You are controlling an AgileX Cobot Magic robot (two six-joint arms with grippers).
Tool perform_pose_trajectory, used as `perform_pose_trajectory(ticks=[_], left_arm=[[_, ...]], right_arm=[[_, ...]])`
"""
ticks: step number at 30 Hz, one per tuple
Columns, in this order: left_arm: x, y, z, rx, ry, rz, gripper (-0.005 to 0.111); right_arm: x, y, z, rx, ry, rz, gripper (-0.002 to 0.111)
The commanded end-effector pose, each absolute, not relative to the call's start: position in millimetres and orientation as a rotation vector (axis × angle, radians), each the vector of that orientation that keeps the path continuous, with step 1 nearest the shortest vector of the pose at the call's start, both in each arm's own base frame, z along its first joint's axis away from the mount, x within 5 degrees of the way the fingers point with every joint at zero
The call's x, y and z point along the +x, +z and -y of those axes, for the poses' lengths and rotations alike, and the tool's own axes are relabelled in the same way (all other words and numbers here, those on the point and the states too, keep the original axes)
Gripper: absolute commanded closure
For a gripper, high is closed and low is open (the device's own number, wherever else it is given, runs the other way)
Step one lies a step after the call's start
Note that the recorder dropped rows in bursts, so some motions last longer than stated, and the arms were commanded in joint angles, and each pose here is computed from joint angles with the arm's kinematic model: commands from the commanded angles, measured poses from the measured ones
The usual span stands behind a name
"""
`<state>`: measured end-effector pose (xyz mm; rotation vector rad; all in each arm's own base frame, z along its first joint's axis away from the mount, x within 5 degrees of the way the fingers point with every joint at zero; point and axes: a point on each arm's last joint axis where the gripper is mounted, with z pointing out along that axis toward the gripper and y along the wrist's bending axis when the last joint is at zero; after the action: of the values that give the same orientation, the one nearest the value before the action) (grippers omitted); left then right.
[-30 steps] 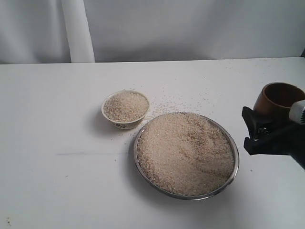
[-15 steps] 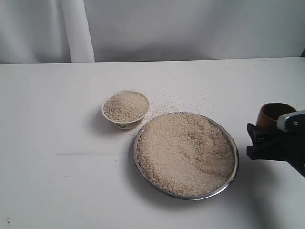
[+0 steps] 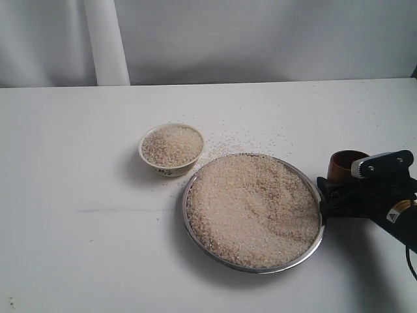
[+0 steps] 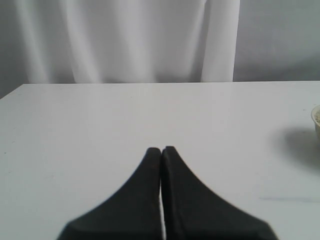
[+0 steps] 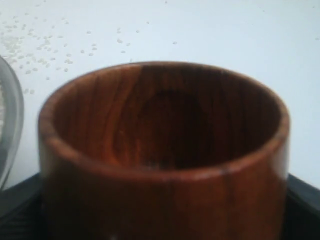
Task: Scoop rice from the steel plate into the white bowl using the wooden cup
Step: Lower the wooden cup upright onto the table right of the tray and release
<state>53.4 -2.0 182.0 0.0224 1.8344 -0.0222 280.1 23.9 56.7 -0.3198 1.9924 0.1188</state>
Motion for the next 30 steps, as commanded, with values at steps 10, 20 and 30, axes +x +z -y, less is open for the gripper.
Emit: perform_pose_trajectory(ticks=[10,20,30], left_arm=[[53.4,182.1,2.1,0.021,-0.026,-1.828,0.107],[53.4,182.1,2.1,0.021,-0.026,-1.828,0.107],[53.4,182.1,2.1,0.021,-0.026,-1.828,0.107]], right_arm=[[280.0,55.7,-23.1,-0.282,0.155,-2.018,0.058],[280.5,56.4,-21.1,-0.211,0.167,-2.033,0.028],[275.2,76.4,-24.3,-0.255,0.185,-1.975,0.028]])
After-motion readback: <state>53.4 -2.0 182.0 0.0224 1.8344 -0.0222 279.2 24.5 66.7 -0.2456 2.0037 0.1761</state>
